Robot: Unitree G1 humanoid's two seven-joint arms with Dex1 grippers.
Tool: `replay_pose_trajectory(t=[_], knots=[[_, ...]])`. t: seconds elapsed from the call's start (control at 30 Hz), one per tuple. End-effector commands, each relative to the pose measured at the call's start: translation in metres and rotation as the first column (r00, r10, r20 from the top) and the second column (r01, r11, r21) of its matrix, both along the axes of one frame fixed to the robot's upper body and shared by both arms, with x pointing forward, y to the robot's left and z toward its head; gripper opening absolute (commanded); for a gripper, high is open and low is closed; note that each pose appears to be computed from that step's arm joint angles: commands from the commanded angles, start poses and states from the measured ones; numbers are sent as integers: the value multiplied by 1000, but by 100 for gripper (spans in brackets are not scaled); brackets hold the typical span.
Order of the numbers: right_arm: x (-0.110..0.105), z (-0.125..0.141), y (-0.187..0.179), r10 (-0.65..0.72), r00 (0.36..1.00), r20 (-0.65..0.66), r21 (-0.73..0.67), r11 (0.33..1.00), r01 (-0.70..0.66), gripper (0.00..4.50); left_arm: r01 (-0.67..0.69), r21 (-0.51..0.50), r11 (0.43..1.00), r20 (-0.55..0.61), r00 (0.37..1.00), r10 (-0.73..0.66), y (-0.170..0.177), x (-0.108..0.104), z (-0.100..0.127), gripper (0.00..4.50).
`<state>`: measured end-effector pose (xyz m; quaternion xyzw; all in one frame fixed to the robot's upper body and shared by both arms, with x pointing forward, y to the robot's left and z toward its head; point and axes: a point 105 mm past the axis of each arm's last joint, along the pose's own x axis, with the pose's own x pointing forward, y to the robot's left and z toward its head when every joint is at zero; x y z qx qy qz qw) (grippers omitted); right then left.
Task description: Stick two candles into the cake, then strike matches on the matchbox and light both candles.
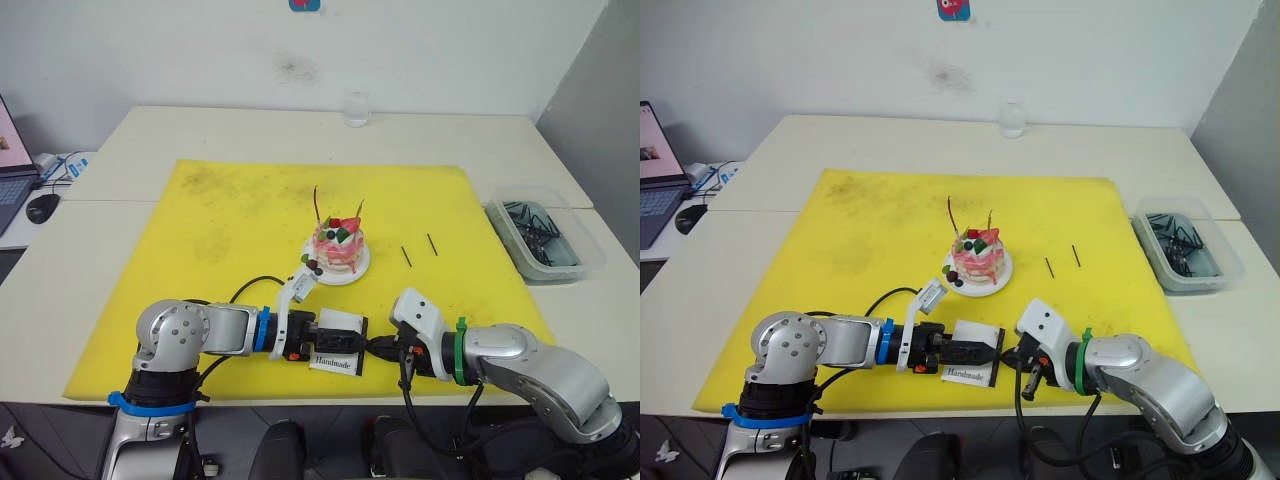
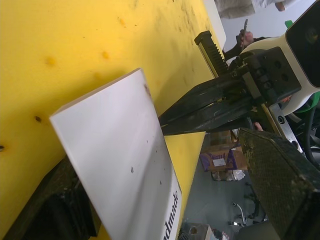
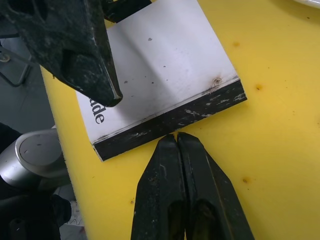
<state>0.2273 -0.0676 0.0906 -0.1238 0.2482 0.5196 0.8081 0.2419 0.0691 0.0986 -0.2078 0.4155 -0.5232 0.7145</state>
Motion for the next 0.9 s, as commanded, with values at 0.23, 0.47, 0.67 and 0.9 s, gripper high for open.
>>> replay_pose_trajectory(t=[0.23, 0.47, 0.67, 0.9], knots=[[-1, 5, 0, 3, 1000, 23, 3, 1000, -3, 0, 14, 63, 998, -14, 1000, -13, 2, -5, -13, 250], [-2, 5, 2, -7, 1000, 18, 13, 1000, 7, 0, -1, 68, 998, -2, 1000, 1, 3, -3, -15, 29], [-2, 5, 2, -11, 1000, 16, 12, 1000, 11, 0, -9, 33, 999, -2, 1000, 9, 4, -1, -9, 4], [0, 4, 1, -15, 1000, 19, 7, 1000, 15, 0, -5, 29, 1000, -14, 1000, 5, 1, -2, -11, 4]])
